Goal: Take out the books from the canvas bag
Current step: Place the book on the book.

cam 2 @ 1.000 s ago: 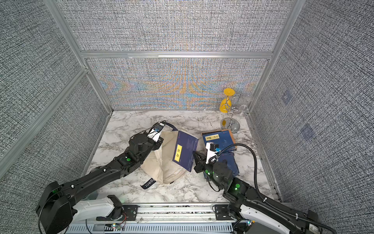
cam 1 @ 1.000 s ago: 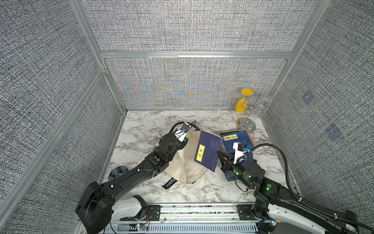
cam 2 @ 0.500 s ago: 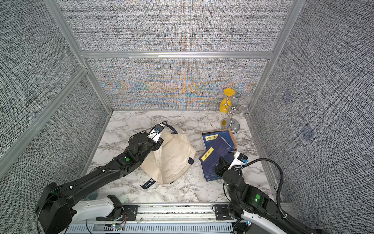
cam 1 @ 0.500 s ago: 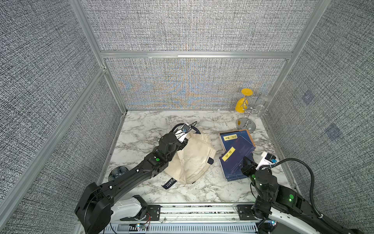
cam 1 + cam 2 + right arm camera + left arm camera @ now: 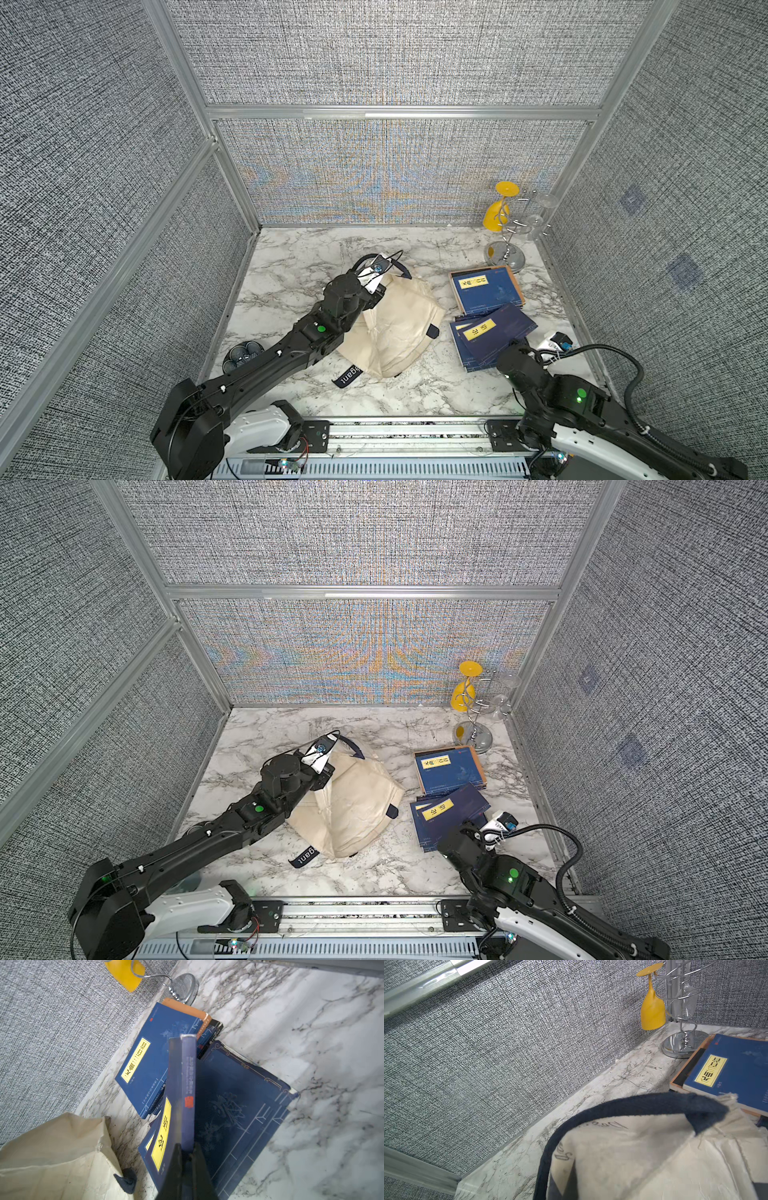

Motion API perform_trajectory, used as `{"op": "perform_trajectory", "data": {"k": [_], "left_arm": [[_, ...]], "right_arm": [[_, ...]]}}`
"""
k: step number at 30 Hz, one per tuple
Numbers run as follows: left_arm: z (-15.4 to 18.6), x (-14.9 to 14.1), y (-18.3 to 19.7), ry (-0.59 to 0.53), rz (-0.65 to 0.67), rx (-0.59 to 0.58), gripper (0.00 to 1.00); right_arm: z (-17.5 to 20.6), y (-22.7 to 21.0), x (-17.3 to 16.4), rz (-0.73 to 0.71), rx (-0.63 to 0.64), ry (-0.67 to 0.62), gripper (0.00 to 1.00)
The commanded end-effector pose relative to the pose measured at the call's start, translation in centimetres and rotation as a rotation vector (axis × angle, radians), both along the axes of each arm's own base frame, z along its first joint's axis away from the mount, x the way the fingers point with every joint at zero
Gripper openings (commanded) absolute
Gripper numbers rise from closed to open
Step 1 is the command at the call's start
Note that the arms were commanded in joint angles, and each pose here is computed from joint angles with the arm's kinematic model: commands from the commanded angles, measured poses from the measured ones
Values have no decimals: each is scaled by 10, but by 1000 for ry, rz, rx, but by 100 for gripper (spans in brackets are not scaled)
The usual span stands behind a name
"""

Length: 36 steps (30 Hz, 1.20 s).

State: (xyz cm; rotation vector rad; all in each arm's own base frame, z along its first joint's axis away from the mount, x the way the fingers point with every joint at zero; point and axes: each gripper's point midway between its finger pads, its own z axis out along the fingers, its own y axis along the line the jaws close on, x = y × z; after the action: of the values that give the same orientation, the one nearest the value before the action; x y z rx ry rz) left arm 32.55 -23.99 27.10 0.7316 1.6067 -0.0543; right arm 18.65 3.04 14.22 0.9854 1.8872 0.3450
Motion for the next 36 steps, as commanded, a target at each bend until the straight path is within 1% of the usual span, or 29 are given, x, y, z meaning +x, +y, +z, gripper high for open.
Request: {"op": "perform_trajectory", "data": {"k": [1,4,9,12,14,16,18,21,25,28,30,32,34,36], "left_arm": [[4,-1,-1,-6,-10,-14,0],[5,-2,-2,-4,-14,-19,0],[6,-3,-2,-4,-20,-22,0],[5,-3,-2,-2,-23,-21,0],[5,-4,-2,-2,-26,-22,0],[6,-4,-3,-2,-29,-23,0],[6,-4,-3,-2,-30,-24,0],[6,-5,-4,1,-37,-26,0],[7,-6,-4,1,-40,-27,0],[7,-6,-4,2,-44,-29,0],[8,-6,-4,0,-39,-30,0],[8,-5,-3,-2,-32,-30,0],[7,-4,-2,-3,-25,-28,0],[7,-4,-1,-3,-20,-26,0]], "right_arm": [[-11,-7,-5,-93,62,19,0],[-23,-2,-4,-112,100,43,0],[-33,16,2,-89,133,68,9],[-36,20,2,-104,145,93,15],[-37,24,3,-101,150,111,22],[-37,26,2,-107,163,128,26],[-40,26,0,-114,142,155,30],[-44,26,-1,-120,145,168,44],[-39,20,-5,-119,124,171,55],[-20,19,4,-51,64,96,63],[-5,27,12,27,18,41,65],[13,48,24,167,-40,-30,67],[27,67,31,276,-57,-86,70],[41,96,37,436,-82,-164,71]]}}
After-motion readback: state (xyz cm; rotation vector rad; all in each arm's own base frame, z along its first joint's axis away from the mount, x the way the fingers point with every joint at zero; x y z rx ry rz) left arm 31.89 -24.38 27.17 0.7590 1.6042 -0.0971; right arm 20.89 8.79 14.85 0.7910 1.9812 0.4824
